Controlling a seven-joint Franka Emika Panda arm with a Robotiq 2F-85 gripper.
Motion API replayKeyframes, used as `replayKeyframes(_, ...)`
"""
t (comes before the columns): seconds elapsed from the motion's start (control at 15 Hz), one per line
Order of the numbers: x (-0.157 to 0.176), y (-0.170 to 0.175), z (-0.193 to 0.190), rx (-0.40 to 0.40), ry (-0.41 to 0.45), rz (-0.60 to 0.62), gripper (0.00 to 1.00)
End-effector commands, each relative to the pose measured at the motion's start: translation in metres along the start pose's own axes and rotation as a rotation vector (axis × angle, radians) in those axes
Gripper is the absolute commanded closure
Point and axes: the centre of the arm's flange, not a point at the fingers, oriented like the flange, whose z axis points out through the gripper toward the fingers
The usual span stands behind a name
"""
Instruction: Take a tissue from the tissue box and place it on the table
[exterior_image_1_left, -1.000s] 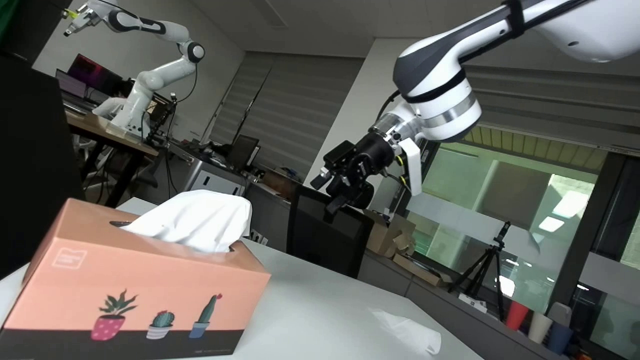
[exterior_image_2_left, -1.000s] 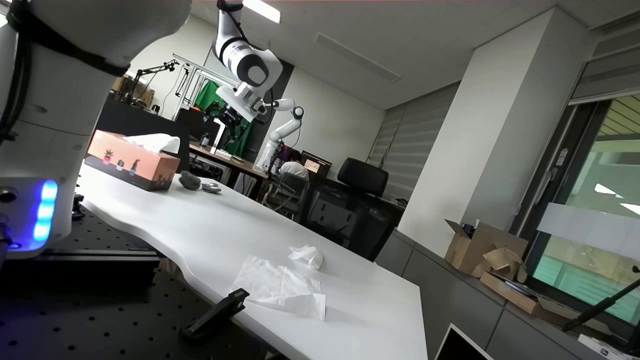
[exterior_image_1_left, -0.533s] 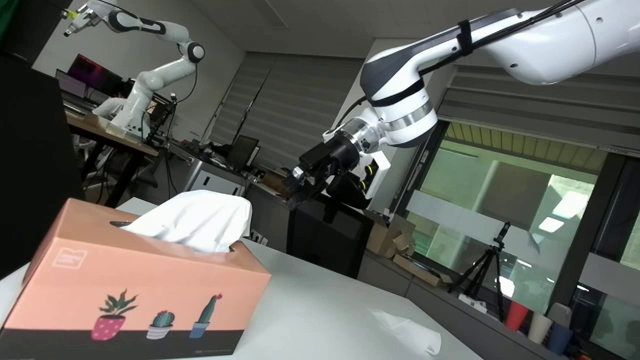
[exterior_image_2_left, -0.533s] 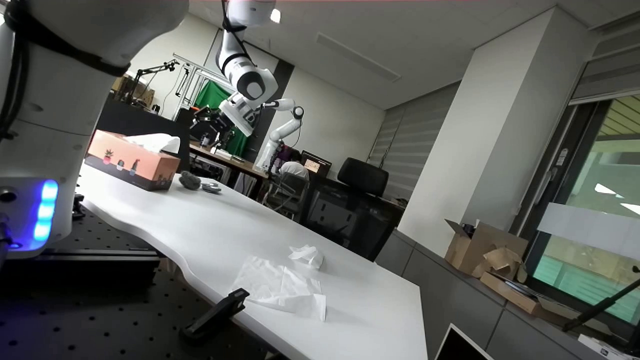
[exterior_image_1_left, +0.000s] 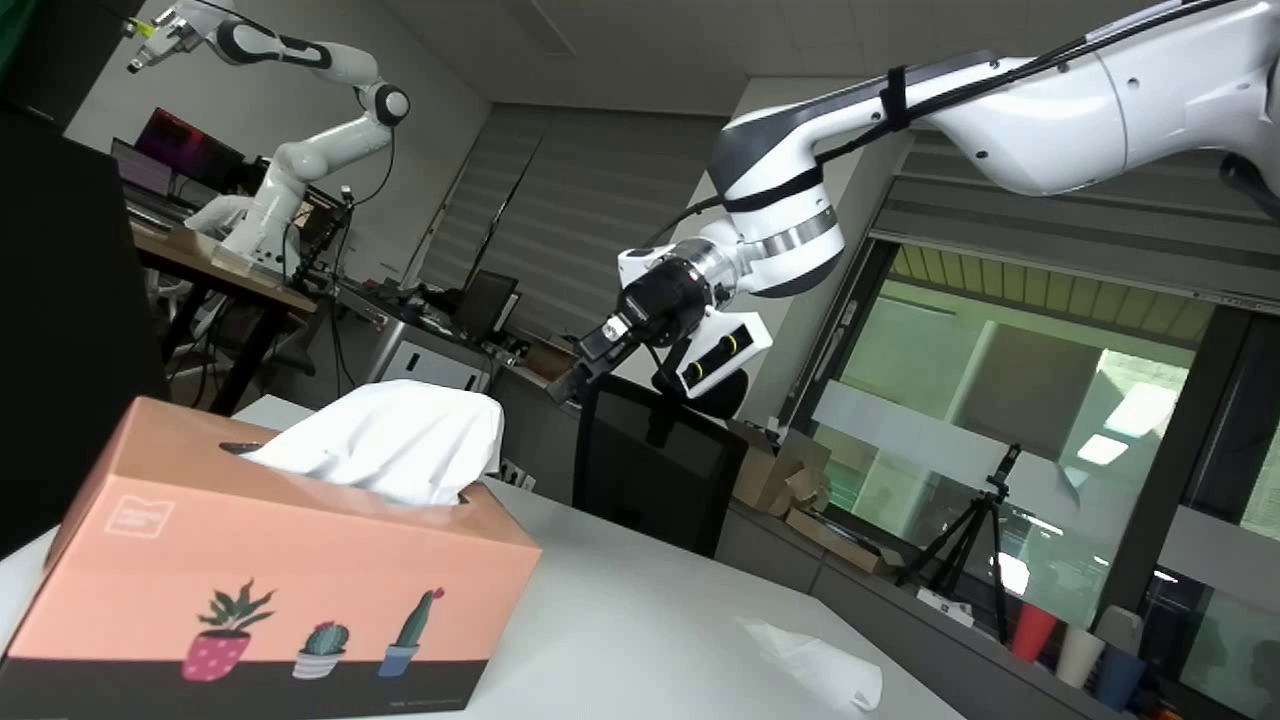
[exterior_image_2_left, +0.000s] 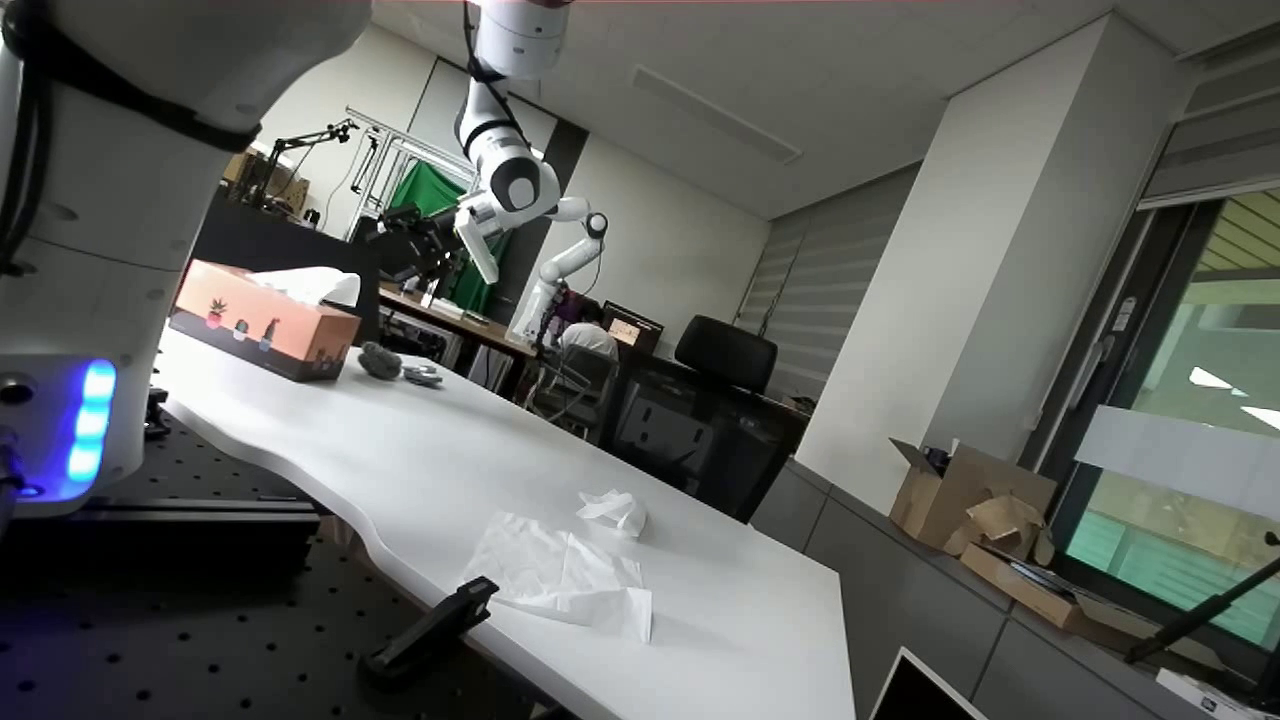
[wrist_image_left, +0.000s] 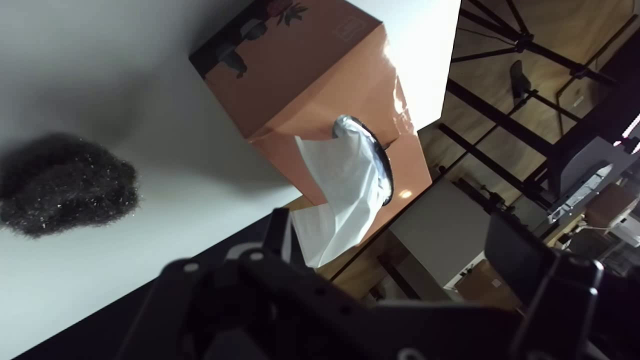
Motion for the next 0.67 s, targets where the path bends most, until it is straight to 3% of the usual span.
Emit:
replayKeyframes(0.0, 0.000, 0.001, -0.001, 0.006, 0.001, -0.005, 0.00)
replayKeyframes(0.33, 0.001, 0.002, 0.001, 0.010, 0.002, -0.013, 0.00)
replayKeyframes(0.6, -0.011, 0.013, 0.003, -0.048, -0.033, -0.073, 0.00)
